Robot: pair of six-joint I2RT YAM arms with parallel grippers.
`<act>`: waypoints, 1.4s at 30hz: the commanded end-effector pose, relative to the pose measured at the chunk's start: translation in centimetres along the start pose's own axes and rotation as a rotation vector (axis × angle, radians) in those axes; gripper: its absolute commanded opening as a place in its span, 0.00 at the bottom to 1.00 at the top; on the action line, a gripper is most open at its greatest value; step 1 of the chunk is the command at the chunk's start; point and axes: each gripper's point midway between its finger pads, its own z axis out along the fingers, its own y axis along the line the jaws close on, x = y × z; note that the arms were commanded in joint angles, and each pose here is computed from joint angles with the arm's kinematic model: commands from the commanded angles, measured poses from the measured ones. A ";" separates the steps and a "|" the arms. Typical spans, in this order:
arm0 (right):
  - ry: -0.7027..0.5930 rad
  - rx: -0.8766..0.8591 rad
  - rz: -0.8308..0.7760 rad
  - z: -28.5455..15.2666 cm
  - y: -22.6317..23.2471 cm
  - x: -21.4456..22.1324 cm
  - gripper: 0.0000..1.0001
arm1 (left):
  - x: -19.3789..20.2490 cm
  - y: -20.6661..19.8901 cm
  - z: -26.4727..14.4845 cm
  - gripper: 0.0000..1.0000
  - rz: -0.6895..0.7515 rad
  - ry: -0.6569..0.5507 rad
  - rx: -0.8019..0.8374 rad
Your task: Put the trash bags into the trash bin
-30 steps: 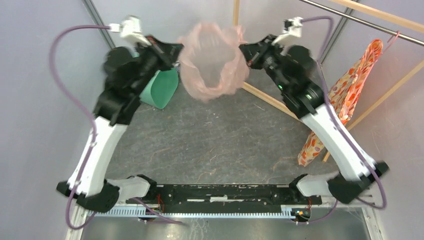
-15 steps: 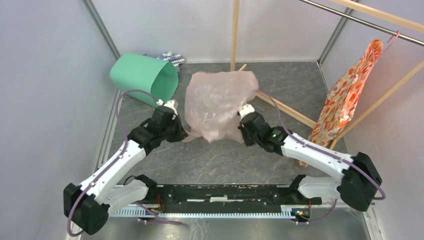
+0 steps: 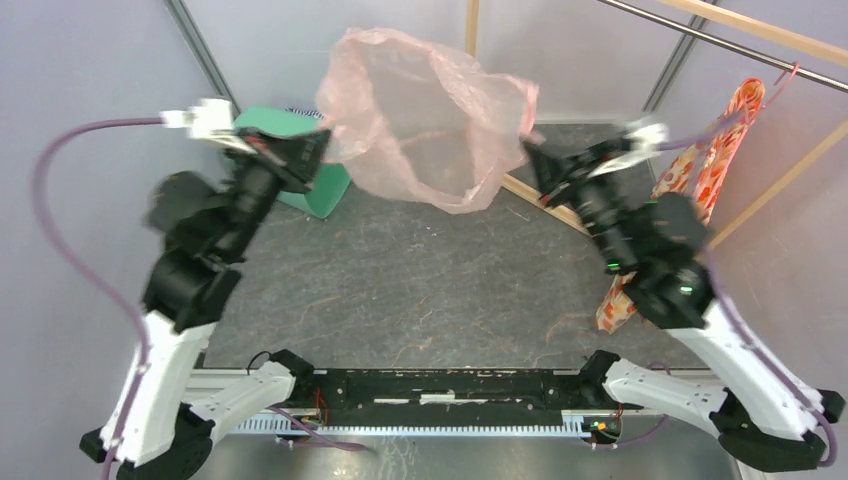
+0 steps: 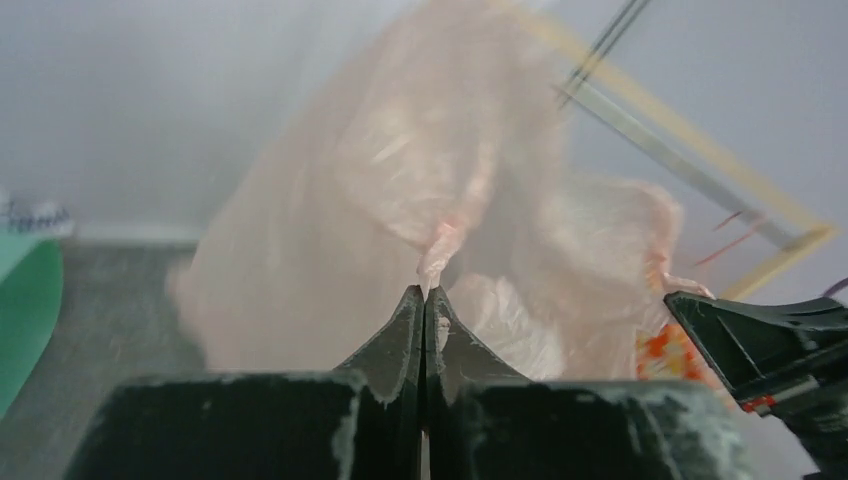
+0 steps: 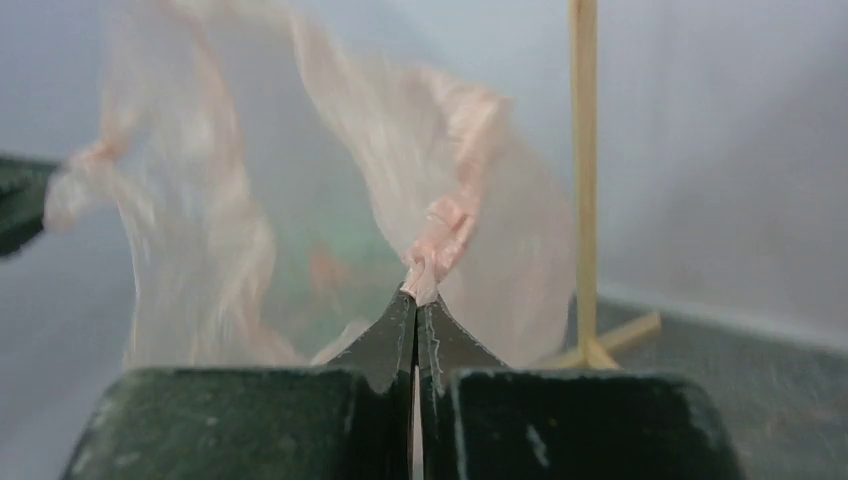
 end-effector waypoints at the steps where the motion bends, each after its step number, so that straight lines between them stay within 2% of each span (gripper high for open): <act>1: 0.528 0.066 -0.114 -1.8 -3.0 24.6 0.00 | 18.4 11.0 1.5 0.02 0.037 0.439 -0.278; 4: 0.642 0.100 -0.117 -5.2 -4.8 30.6 0.00 | 23.2 13.6 -0.4 0.02 0.022 0.546 -0.339; 9: 0.657 0.099 -0.138 -6.4 -5.3 31.1 0.01 | 23.0 13.9 -1.5 0.02 0.037 0.552 -0.354; 11: 0.672 0.087 -0.159 -6.4 -5.3 31.2 0.13 | 22.4 13.9 -1.4 0.02 0.053 0.551 -0.362; 15: 0.701 0.059 -0.188 -7.1 -5.3 31.6 0.47 | 21.8 14.0 -1.1 0.02 0.073 0.549 -0.379; 18: 0.700 0.053 -0.219 -7.5 -5.7 31.5 0.63 | 21.5 14.3 -1.1 0.02 0.094 0.546 -0.397; 20: 0.704 0.055 -0.241 -7.5 -5.9 31.3 0.69 | 21.7 14.5 -1.0 0.02 0.103 0.555 -0.403; 26: 0.740 0.063 -0.197 -6.6 -4.9 30.1 0.72 | 22.4 14.9 -1.2 0.02 0.104 0.572 -0.409; 33: 0.797 0.198 -0.211 -5.5 -6.0 27.6 0.84 | 22.8 14.9 -1.2 0.02 0.100 0.578 -0.403; 36: 0.827 0.210 -0.165 -6.0 -6.2 28.5 0.86 | 22.9 14.9 -1.2 0.02 0.095 0.580 -0.397; 42: 0.922 0.202 -0.112 -8.3 -6.3 31.9 0.84 | 23.3 14.8 -1.2 0.02 0.083 0.585 -0.387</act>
